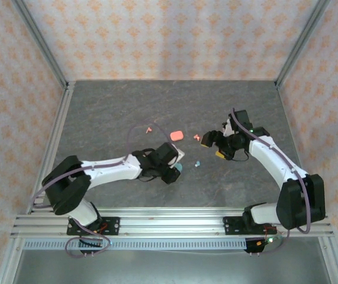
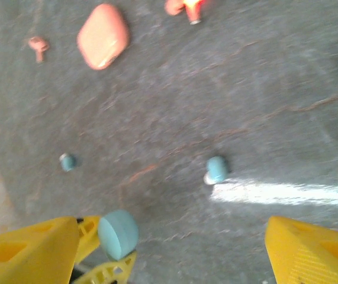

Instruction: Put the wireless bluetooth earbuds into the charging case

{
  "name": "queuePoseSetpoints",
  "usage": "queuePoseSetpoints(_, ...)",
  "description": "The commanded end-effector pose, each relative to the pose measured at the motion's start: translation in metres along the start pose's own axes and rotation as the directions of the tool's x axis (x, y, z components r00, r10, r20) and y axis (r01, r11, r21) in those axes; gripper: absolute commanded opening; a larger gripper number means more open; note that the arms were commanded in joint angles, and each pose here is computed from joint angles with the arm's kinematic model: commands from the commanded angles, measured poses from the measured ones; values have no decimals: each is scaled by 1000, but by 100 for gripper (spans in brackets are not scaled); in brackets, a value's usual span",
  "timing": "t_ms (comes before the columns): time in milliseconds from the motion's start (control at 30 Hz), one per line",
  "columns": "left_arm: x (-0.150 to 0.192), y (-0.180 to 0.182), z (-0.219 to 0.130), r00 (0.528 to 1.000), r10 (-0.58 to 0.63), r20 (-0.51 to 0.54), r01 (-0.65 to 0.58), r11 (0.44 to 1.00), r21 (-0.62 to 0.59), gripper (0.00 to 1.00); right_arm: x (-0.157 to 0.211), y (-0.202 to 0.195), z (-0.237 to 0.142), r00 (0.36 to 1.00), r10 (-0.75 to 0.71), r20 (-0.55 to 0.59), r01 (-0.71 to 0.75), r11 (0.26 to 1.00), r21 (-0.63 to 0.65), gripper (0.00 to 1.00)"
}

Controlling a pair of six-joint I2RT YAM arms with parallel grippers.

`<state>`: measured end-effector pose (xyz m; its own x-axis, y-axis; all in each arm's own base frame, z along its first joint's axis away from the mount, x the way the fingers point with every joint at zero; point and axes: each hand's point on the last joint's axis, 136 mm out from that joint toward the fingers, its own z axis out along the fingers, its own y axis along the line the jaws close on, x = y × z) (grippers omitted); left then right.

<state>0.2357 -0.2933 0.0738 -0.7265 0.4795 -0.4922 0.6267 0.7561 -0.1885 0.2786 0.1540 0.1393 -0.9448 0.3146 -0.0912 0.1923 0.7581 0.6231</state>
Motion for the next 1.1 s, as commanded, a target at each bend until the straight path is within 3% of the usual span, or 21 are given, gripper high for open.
queuePoseSetpoints(0, -41, -6, -43, 992, 50, 118, -60, 994, 87, 23, 18, 41, -26, 995, -74, -67, 63, 986, -156, 82)
queuePoseSetpoints(167, -64, -5, -83, 983, 82, 162, -105, 985, 135, 23, 22, 80, -44, 990, -110, -92, 80, 956, -284, 81)
queuePoseSetpoints(400, -84, -20, -107, 980, 95, 176, -132, 967, 217, 23, 29, 114, -34, 974, -200, -107, 158, 937, -313, 81)
queuePoseSetpoints(800, -99, -20, -107, 977, 85, 198, -130, 965, 228, 23, 42, 129, -19, 957, -213, -197, 129, 920, -369, 52)
queuePoseSetpoints(933, -103, -19, -109, 974, 77, 212, -127, 963, 236, 23, 43, 137, -22, 957, -211, -200, 113, 903, -414, 64)
queuePoseSetpoints(1067, -106, -17, -113, 973, 67, 223, -122, 963, 242, 23, 43, 143, -24, 955, -216, -203, 107, 890, -444, 62)
